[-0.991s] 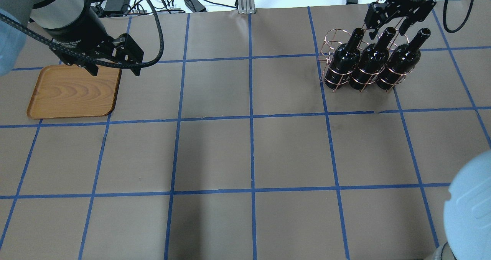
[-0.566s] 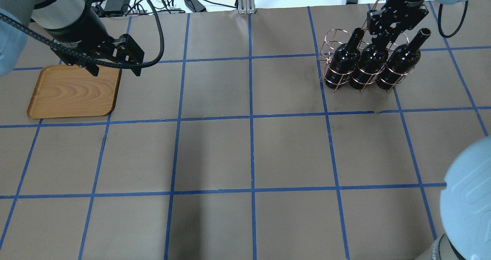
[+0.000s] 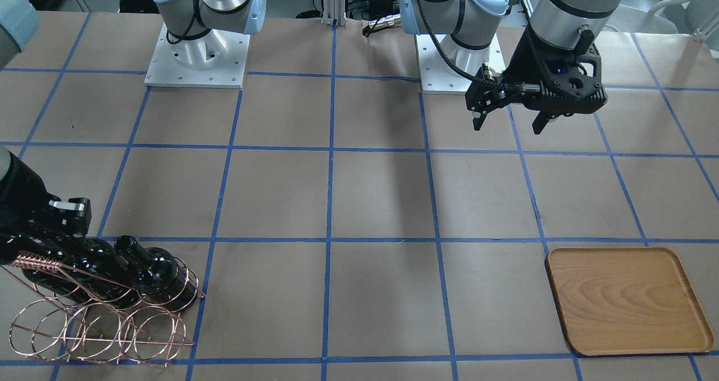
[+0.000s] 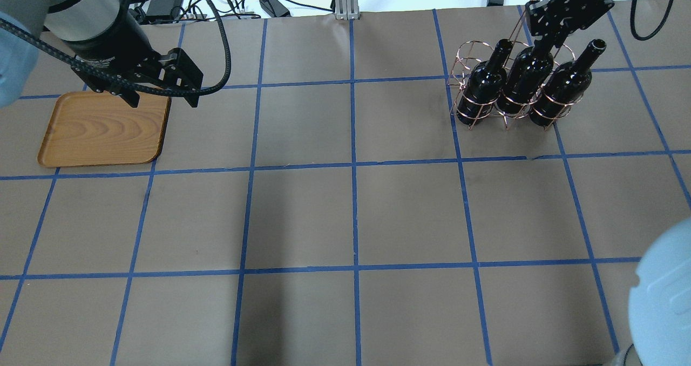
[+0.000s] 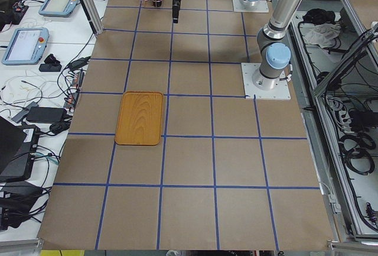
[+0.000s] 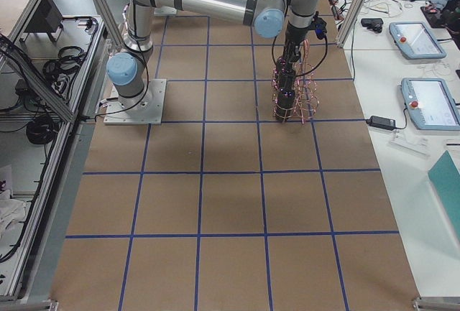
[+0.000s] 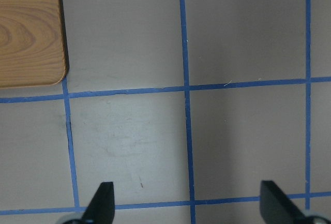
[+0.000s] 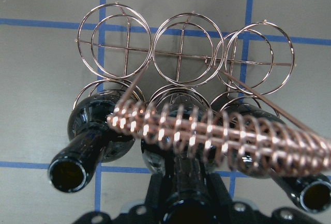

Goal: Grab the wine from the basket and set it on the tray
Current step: 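Grasp the middle dark wine bottle neck with the right gripper, then lift the bottle out of the rack and carry it toward the tray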

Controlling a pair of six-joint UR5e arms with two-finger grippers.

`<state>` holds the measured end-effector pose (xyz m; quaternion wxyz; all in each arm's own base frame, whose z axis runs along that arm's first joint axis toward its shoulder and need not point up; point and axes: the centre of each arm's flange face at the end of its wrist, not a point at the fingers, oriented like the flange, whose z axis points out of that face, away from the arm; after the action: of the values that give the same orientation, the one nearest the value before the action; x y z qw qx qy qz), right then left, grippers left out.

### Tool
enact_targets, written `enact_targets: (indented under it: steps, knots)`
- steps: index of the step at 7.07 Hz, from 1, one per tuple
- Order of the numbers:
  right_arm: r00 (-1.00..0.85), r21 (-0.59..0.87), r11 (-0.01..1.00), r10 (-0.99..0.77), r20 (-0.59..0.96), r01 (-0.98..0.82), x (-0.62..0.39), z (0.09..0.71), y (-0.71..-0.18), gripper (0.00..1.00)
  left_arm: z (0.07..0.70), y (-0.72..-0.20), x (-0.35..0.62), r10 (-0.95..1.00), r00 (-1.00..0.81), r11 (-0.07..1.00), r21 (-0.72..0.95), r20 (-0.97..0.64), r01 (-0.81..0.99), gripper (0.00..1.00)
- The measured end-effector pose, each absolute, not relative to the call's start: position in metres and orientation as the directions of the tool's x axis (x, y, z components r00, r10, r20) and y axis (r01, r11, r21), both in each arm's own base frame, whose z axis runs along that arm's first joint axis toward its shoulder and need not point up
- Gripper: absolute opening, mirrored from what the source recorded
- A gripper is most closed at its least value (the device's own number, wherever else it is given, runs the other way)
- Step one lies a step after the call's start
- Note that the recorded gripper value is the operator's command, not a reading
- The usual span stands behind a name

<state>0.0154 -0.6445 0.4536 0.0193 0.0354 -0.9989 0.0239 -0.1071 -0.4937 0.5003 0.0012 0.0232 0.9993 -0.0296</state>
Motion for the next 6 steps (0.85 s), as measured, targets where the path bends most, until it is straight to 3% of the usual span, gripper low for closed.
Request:
enact_targets:
  steps: [3,6]
  knots:
    - [-0.997,-0.082,0.995,-0.051,0.050,-0.055,0.029,0.545,-0.588,0.00,0.502,-0.494,-0.105,0.042,-0.999,0.997,-0.066,-0.010,0.043,1.00]
    - [-0.998,0.009,0.998,0.055,0.032,0.056,0.127,0.529,-0.548,0.00,0.507,-0.496,-0.091,0.020,-1.000,0.997,-0.081,-0.012,0.021,1.00]
